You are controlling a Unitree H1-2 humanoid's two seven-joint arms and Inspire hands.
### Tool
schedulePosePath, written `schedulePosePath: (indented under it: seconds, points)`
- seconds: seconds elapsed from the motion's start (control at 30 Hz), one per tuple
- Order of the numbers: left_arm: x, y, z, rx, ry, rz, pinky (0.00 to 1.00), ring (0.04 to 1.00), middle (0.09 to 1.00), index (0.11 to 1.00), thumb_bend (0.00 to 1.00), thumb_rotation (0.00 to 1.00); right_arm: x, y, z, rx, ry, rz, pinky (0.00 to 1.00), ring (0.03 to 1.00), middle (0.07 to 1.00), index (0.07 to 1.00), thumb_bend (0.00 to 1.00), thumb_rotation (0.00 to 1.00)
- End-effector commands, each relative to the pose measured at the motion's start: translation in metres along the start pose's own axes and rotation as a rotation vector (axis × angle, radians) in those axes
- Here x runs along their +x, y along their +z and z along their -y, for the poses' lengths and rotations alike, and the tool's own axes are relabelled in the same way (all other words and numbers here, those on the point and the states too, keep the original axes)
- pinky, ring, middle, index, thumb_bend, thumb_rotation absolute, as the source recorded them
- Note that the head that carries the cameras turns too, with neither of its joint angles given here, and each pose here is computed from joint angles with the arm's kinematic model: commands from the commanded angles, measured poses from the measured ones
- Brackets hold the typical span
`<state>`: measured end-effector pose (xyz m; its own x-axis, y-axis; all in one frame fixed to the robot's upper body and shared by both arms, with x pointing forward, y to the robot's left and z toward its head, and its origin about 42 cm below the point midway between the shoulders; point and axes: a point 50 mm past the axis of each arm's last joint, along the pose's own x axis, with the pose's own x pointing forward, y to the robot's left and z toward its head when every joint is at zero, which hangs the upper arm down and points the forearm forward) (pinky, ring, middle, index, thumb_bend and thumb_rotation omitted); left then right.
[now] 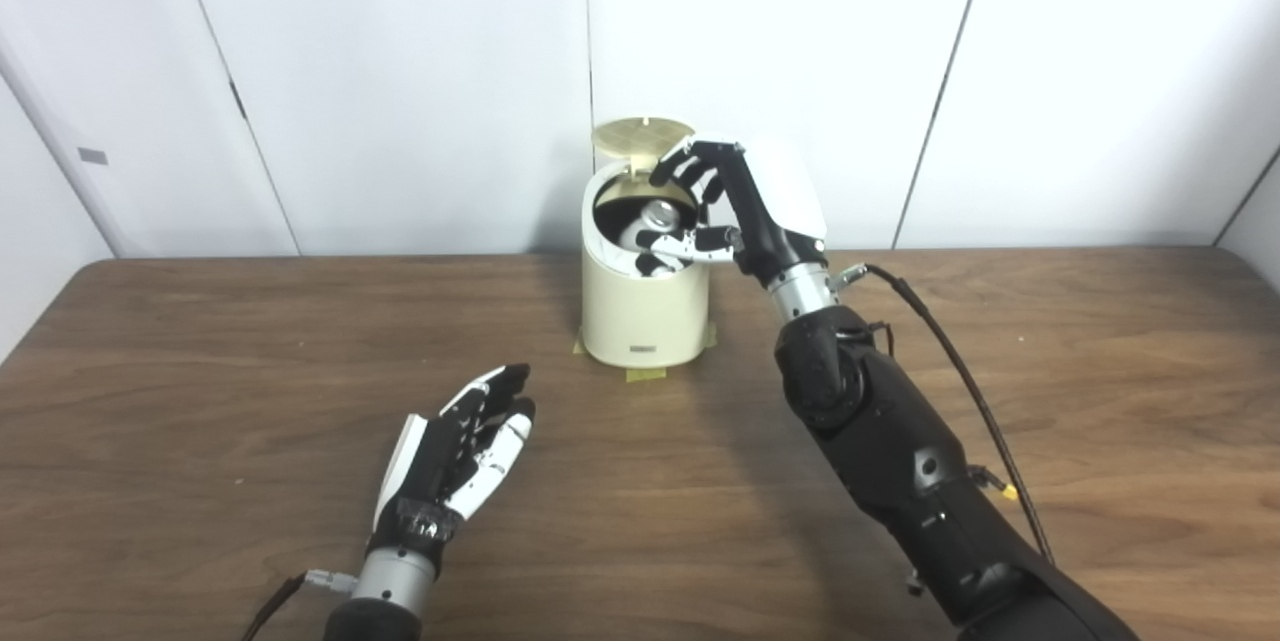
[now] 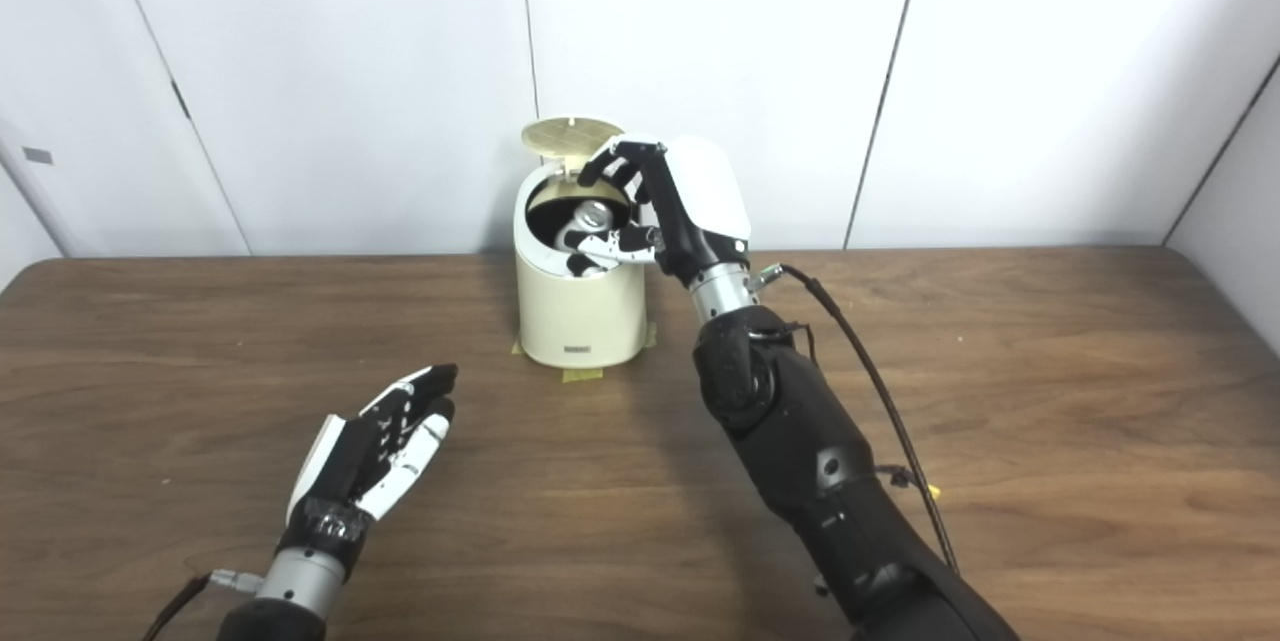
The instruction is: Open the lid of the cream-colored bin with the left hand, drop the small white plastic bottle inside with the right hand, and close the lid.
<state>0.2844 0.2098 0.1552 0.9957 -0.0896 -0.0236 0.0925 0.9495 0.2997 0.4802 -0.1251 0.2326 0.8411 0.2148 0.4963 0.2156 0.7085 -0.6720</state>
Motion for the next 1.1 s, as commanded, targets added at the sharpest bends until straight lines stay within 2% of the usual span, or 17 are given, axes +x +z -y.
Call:
schedulePosePath:
  seconds: [0.0,0.27,0.47,0.5,0.6,0.7,1.07]
  points:
    - [0.008,0.016,-0.002,0.004,0.012,0.072,0.85,0.882,0.874,0.864,0.39,0.63,0.016,0.014,0.016,-0.003,-0.055,0.066,0.46,0.568,0.640,0.496,0.52,0.14]
    - [0.008,0.016,-0.002,0.003,0.014,0.072,0.86,0.890,0.880,0.864,0.38,0.62,0.015,0.013,0.016,0.006,-0.061,0.067,0.47,0.570,0.635,0.496,0.52,0.14]
    - [0.008,0.016,-0.002,0.006,0.013,0.066,0.85,0.883,0.878,0.867,0.38,0.62,0.015,0.015,0.018,0.116,-0.142,0.085,0.41,0.500,0.586,0.492,0.52,0.13]
    - [0.008,0.016,-0.002,0.006,0.013,0.066,0.84,0.883,0.877,0.866,0.38,0.62,0.015,0.015,0.018,0.135,-0.155,0.085,0.41,0.486,0.537,0.493,0.52,0.06]
    - [0.007,0.015,-0.001,0.003,0.012,0.068,0.84,0.879,0.874,0.862,0.38,0.61,0.014,0.016,0.020,0.166,-0.190,0.100,0.40,0.426,0.518,0.502,0.52,0.01]
    - [0.007,0.015,-0.001,-0.004,0.012,0.068,0.84,0.882,0.876,0.865,0.38,0.60,0.013,0.017,0.022,0.166,-0.213,0.111,0.37,0.428,0.504,0.498,0.50,0.00]
    - [0.009,0.015,-0.003,-0.010,0.022,0.069,0.84,0.879,0.872,0.867,0.39,0.62,-0.001,0.014,0.033,0.186,-0.252,0.098,0.37,0.426,0.495,0.497,0.50,0.00]
